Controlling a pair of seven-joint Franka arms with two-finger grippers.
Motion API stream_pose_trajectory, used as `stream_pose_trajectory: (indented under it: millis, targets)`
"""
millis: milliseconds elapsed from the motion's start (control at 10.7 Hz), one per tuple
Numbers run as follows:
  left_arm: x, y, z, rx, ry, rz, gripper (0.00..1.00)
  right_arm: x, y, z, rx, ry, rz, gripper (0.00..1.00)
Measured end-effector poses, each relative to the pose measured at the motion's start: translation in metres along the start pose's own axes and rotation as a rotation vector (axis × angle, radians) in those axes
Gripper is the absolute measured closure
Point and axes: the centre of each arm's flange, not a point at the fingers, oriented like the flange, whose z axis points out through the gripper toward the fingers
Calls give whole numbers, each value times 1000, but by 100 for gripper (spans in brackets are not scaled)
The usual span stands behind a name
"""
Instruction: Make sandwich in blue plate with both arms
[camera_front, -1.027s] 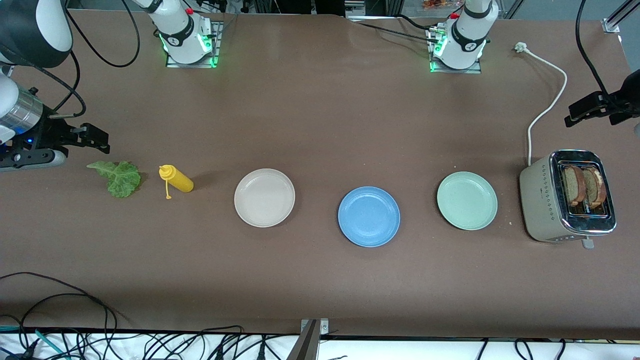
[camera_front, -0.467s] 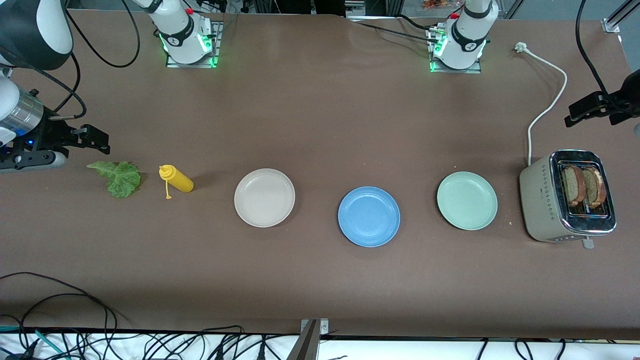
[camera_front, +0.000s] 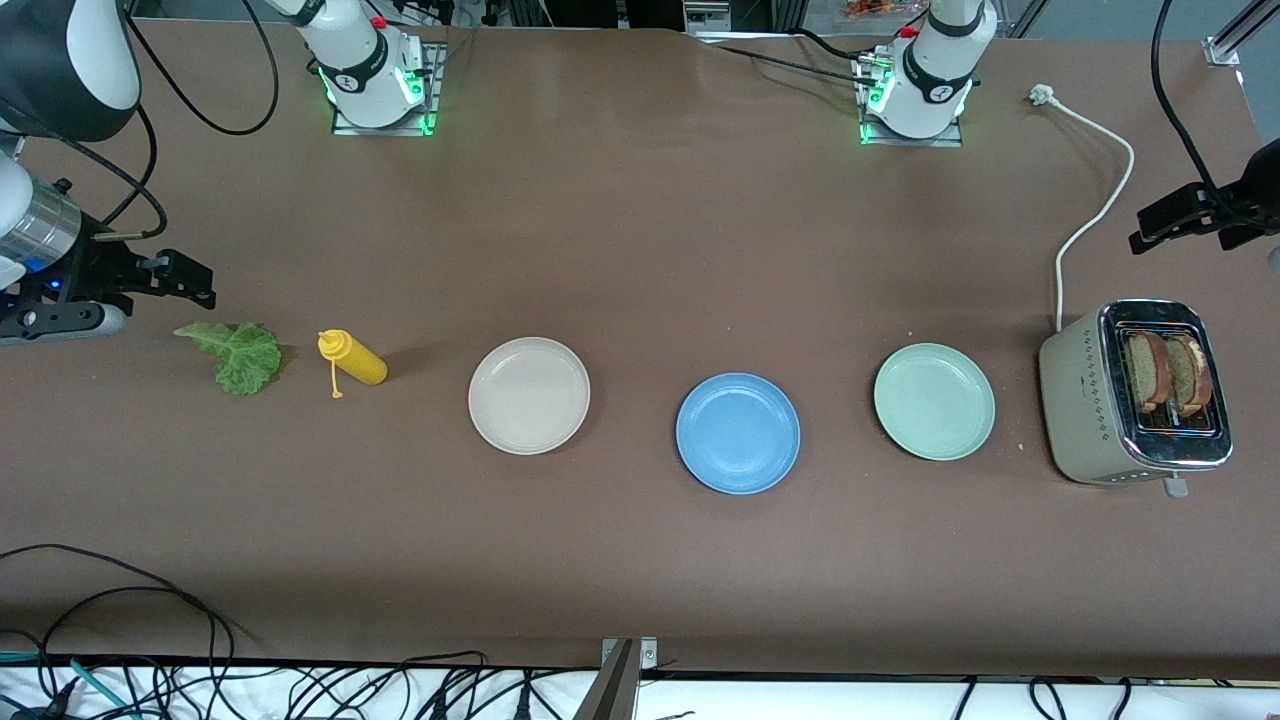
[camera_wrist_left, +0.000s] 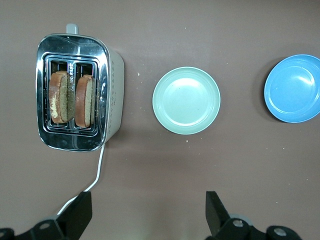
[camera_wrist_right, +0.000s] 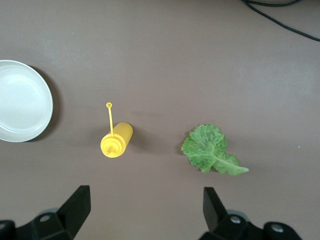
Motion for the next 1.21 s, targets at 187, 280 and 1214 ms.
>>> stream_pose_trajectory:
  millis: [187,280,1214]
  targets:
    - [0,0,0,0,0,0,0,1,0,2,0,-3,0,0]
    - [0,0,0,0,0,0,0,1,0,3,0,-5,0,0]
    - [0,2,0,0,0,4,0,3,0,6,-1,-8,0,0]
